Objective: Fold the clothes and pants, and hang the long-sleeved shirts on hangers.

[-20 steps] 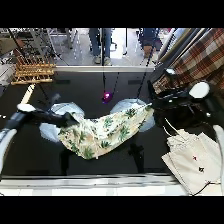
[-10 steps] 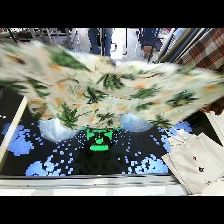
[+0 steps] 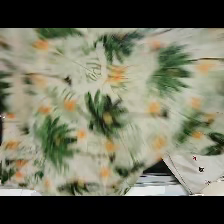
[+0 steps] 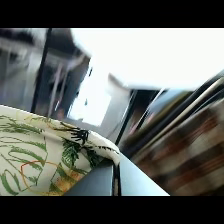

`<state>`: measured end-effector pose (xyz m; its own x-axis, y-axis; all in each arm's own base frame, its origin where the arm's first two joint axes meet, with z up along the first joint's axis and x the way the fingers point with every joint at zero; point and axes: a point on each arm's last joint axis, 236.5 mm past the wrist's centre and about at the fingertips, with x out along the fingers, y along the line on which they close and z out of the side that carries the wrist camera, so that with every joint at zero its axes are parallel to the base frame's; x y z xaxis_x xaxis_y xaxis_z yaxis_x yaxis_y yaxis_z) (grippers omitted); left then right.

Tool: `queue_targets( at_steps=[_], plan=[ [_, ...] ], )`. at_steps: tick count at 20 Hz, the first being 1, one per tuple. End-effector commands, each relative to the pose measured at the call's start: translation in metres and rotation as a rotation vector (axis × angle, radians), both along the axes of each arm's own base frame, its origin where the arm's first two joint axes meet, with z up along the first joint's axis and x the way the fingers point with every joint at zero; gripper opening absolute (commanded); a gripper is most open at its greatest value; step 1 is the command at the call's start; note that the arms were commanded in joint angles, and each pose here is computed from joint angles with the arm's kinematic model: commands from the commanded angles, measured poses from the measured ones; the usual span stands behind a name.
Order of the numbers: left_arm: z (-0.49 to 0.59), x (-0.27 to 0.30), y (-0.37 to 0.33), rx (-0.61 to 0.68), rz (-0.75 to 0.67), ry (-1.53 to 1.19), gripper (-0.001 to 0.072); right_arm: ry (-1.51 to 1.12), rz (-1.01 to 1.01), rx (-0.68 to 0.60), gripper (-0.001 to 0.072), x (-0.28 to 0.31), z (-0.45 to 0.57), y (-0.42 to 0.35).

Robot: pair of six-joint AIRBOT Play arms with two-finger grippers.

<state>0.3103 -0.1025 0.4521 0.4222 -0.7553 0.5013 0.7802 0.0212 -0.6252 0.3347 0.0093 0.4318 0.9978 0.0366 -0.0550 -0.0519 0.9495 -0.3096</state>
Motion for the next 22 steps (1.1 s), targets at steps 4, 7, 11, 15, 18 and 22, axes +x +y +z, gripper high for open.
queue_targets(
  at_steps=[4, 7, 11, 15, 18, 22],
  plan=[
    [-0.274, 0.202, 0.055, 0.244, 0.261, 0.663, 0.0039, 0.598, 0.071, 0.098, 0.0007, 0.206, -0.291, 0.025],
    [-0.322, 0.240, 0.076, 0.135, 0.322, 0.731, 0.0397, 0.672, 0.064, 0.251, 0.0285, 0.255, -0.363, 0.037],
    [-0.300, 0.223, 0.094, 0.260, 0.343, 0.588, 0.0397, 0.943, 0.138, 0.252, 0.0582, 0.215, -0.387, 0.055],
    [-0.330, 0.162, 0.101, 0.773, 0.376, 0.672, 0.0397, 1.483, 0.391, 0.401, 0.0533, 0.073, -0.434, 0.113],
    [-0.356, 0.105, 0.135, 1.188, 0.449, 0.803, 0.0397, 1.644, 0.505, 0.460, 0.0522, -0.016, -0.451, 0.156],
    [-0.340, 0.082, 0.114, 1.288, 0.409, 0.751, 0.0397, 1.648, 0.500, 0.387, 0.0528, -0.052, -0.494, 0.195]
  ],
)
